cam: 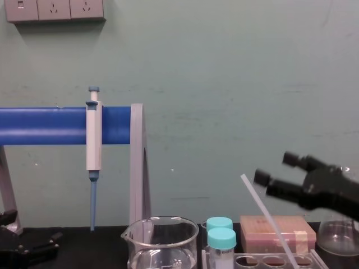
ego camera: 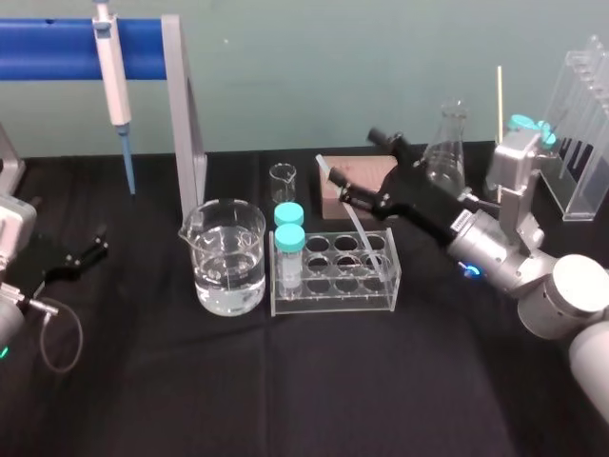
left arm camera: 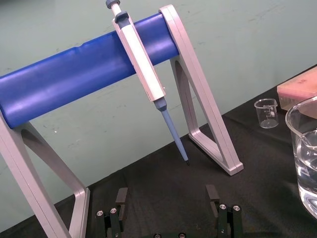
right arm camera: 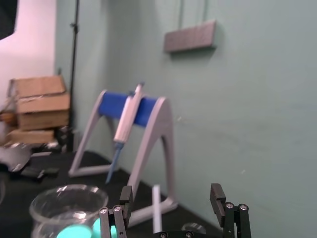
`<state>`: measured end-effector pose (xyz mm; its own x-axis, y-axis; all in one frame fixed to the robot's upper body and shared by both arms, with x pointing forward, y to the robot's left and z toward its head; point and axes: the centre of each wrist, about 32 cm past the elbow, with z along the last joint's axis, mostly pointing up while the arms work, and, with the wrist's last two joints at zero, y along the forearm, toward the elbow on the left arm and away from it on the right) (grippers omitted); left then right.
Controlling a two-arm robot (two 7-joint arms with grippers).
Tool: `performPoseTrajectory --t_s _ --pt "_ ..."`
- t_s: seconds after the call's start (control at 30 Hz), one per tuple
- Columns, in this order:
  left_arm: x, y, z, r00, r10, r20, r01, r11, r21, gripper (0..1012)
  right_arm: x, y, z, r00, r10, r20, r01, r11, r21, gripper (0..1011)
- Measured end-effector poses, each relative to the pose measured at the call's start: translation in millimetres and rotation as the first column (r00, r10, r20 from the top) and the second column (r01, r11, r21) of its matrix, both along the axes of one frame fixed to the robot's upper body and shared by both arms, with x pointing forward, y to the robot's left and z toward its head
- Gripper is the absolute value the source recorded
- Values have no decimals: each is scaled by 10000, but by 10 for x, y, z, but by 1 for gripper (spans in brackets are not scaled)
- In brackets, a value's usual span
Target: Pick up the stirring rod with one hand, then place it down.
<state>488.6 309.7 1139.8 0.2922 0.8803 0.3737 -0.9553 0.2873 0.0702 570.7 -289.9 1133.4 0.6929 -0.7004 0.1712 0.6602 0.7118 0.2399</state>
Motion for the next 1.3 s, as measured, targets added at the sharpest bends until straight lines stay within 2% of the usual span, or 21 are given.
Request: performPoseTrajectory --t_s 0.03,0.2,0.23,0.3,0.33,0.4,0.47,0.5,0.53,0.63,0.73,0.77,0.87,1.0,1.3 --pt "0 0 0 10000 -1 -1 1 10000 0 1000 0 0 0 10000 0 0 0 10000 0 1003" --pt "0 0 0 10000 0 -1 0 10000 0 1000 -155 7 99 9911 -1293 304 1275 9903 545 1003" --pt "0 0 0 10000 0 0 0 10000 0 1000 -198 6 121 9849 -1714 257 1694 9834 656 1003" --pt "0 0 0 10000 -1 0 1 10000 1 1000 -236 5 133 9777 -2093 168 2075 9754 743 1003" --pt "0 0 0 10000 0 0 0 10000 0 1000 -271 7 142 9684 -2495 20 2485 9653 804 1003" --pt "0 0 0 10000 0 0 0 10000 1 1000 -299 4 142 9592 -2822 -184 2827 9555 847 1003" --pt "0 0 0 10000 0 -1 0 10000 0 1000 -334 -2 155 9430 -3276 -578 3318 9391 896 1003" --pt "0 0 0 10000 0 0 0 10000 0 1000 -346 -3 154 9372 -3412 -728 3468 9337 884 1003" --pt "0 0 0 10000 0 0 0 10000 0 1000 -365 -3 153 9250 -3658 -1027 3745 9234 842 1003" --pt "0 0 0 10000 0 0 0 10000 0 1000 -395 0 152 9060 -3949 -1523 4078 9107 648 1003" --pt "0 0 0 10000 0 0 0 10000 0 1000 -409 2 145 8921 -4096 -1905 4228 9056 326 1003" --pt "0 0 0 10000 0 -1 0 10000 1 1000 -417 2 135 8833 -4179 -2125 4301 9027 127 1003" --pt "0 0 0 10000 0 0 0 10000 0 1000 -433 -4 119 8696 -4330 -2372 4418 8970 -175 1003" --pt "0 0 0 10000 0 0 0 10000 1 1000 -443 -7 110 8591 -4442 -2542 4485 8927 -441 1003" --pt "0 0 0 10000 -1 0 1 10000 0 1000 -436 -4 104 8600 -4423 -2543 4428 8947 -587 1003"
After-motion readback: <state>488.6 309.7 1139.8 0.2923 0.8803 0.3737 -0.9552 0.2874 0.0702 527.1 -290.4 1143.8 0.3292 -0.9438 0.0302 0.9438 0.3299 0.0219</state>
